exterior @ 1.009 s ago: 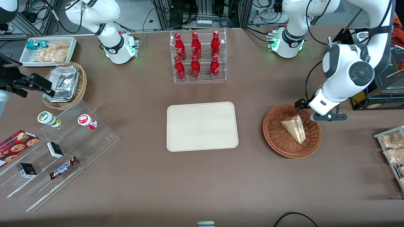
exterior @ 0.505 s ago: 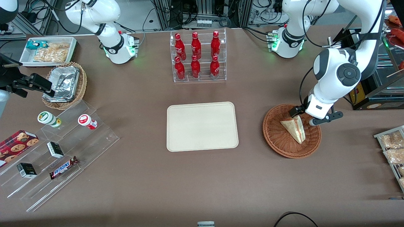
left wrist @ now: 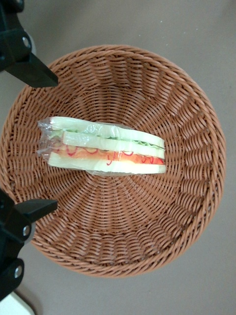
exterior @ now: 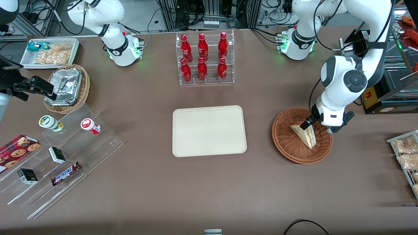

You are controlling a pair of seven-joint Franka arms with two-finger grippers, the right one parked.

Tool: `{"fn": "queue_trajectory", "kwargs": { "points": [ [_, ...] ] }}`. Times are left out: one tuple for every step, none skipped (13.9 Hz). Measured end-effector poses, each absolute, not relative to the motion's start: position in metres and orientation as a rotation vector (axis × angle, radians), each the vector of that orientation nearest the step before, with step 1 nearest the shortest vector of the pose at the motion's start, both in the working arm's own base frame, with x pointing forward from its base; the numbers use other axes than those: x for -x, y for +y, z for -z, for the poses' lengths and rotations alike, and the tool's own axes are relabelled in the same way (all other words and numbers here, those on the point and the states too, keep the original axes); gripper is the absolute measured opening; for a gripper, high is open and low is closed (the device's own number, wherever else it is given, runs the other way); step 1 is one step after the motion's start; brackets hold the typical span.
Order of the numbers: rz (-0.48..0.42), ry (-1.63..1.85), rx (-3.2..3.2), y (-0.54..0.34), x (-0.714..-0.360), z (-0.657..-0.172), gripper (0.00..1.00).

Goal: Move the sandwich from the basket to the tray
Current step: 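Lower the open left gripper around the sandwich and close it, then lift the sandwich and carry it with the left gripper over the tray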

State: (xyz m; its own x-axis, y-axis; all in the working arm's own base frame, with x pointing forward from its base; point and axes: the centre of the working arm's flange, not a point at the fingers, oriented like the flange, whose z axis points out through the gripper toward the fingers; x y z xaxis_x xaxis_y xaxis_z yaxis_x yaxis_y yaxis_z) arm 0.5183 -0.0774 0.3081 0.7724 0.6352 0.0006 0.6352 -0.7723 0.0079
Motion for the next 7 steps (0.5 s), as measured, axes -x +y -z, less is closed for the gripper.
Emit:
{"fn": "queue_trajectory", "kwargs": {
  "points": [
    [0.006, 1.060, -2.952, -0.077, -0.519, -0.301, 1.00],
    [0.013, 1.060, -2.953, -0.078, -0.519, -0.294, 1.00],
    [0.013, 1.057, -2.953, -0.078, -0.520, -0.288, 1.00],
    [0.011, 1.049, -2.954, -0.078, -0.521, -0.281, 1.00],
    [0.011, 1.040, -2.956, -0.078, -0.522, -0.274, 1.00],
    [0.014, 1.035, -2.957, -0.078, -0.523, -0.267, 1.00],
    [0.017, 1.032, -2.958, -0.078, -0.523, -0.261, 1.00]
  ]
}}
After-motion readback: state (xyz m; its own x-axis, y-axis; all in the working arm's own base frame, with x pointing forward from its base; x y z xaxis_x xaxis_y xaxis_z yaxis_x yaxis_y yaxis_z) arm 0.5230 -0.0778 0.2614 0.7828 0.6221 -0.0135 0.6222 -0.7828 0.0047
